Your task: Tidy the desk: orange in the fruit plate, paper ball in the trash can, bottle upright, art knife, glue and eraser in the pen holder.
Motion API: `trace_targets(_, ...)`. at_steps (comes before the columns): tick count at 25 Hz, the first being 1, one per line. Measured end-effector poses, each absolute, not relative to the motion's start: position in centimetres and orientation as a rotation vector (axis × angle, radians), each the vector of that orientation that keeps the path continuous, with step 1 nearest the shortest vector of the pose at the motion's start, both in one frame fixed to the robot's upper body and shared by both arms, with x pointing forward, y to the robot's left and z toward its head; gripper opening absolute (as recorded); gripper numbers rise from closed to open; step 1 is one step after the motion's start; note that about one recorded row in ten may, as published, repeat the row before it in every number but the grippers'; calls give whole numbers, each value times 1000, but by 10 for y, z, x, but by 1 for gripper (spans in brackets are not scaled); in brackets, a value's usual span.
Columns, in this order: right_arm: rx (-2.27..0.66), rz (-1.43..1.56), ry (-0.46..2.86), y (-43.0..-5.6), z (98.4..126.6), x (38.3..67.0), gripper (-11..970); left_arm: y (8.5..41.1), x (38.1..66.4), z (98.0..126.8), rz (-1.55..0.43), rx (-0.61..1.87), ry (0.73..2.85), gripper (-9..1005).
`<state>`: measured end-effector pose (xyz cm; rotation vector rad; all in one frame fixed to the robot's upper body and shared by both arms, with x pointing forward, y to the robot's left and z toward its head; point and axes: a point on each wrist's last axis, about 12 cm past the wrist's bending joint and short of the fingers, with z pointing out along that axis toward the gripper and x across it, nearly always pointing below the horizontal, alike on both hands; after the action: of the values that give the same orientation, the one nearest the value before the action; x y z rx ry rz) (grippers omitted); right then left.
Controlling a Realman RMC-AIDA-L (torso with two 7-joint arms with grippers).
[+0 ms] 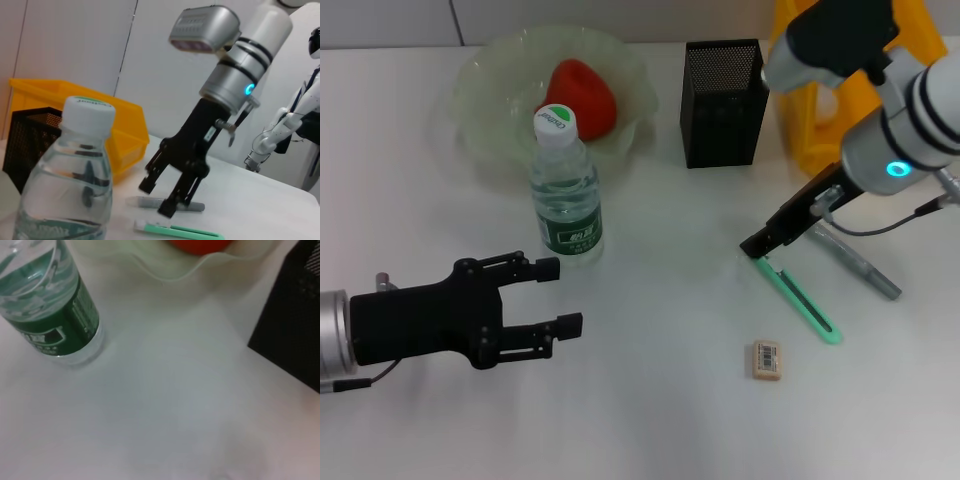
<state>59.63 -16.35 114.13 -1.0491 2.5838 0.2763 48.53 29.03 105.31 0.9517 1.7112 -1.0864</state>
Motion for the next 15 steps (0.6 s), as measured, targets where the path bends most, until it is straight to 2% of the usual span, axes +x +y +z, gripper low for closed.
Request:
trace_targets(13,-1034,303,2624,-155,1119,601,768,283,490,1050,-1069,951,1721,783)
trace_targets(15,-1040,298,2625,-155,1118,601,635,282,490,1051,-1069,951,1720,783)
